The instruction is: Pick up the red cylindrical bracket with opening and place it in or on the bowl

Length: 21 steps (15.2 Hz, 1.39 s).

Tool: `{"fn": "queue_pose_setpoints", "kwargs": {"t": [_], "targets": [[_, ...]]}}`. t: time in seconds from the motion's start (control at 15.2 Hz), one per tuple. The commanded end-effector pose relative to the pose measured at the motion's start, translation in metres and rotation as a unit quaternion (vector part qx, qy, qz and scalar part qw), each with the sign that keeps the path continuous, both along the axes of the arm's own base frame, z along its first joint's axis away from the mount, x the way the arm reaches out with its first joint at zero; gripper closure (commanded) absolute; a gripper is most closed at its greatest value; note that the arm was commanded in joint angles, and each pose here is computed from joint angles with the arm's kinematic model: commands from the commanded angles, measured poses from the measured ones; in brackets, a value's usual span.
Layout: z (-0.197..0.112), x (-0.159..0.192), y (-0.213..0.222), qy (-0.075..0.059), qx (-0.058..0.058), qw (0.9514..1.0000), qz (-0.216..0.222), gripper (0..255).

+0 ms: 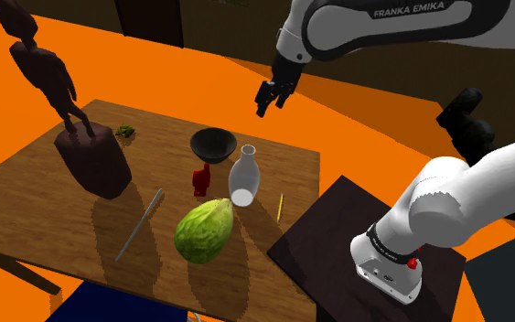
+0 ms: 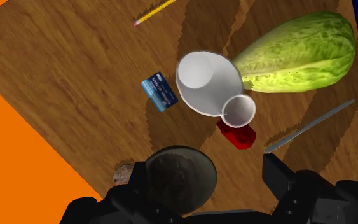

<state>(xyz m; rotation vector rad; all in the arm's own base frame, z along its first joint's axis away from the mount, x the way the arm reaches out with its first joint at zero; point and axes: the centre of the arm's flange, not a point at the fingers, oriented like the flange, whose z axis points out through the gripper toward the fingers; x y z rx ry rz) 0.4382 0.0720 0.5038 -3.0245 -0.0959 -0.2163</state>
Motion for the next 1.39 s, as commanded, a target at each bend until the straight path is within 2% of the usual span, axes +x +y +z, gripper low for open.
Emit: {"fn": "queue_pose_setpoints", "kwargs": {"t": [0.0,0.66,1.32], "targets": [[-0.019,0.016,0.012,0.003,-0.001,0.9999,0.010,0],[-0.114,0.084,0.078,0.020,-0.006,0.9980,0.060,0],[-0.212,0.143,0.150,0.037,-0.011,0.9933,0.109,0]]}}
